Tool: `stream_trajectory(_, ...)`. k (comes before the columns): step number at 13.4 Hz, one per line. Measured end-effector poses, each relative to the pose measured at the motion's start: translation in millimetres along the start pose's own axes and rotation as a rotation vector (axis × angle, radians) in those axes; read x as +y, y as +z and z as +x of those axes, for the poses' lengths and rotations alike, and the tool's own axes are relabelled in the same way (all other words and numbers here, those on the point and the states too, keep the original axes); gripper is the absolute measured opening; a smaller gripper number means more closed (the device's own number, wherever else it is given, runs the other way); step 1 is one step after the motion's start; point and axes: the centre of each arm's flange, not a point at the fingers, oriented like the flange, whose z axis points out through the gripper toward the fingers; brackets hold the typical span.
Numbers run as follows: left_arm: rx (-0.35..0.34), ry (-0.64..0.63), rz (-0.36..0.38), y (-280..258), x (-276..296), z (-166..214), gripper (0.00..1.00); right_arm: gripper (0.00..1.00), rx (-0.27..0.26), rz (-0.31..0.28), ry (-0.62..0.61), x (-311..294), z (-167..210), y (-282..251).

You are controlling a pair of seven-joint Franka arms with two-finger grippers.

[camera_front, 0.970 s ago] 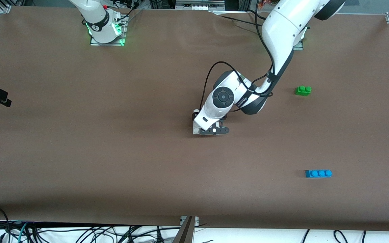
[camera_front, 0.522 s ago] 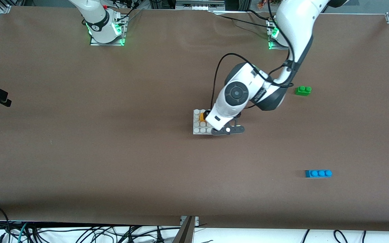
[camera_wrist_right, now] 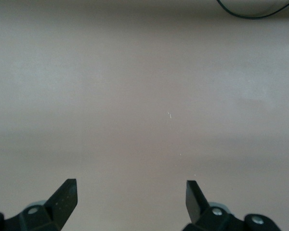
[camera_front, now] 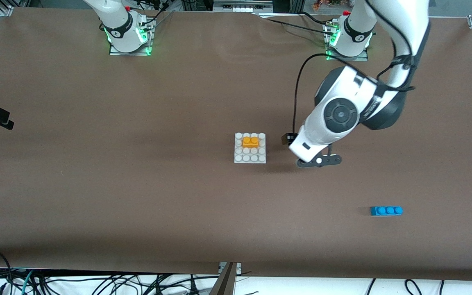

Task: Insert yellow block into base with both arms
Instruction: 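Open the left gripper and lift it away from the brick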

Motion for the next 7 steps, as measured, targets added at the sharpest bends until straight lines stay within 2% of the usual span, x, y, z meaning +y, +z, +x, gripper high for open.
stream_trajectory(4, 0.039, 0.036, 0.029, -70, -71, -47, 1.0, 1.0, 0.001, 0.0, -0.002, -1, 0, 0)
stream_trajectory(7, 0.089, 0.055, 0.036, -108, -157, -74, 1.0, 1.0, 0.001, 0.0, -0.002, -1, 0, 0)
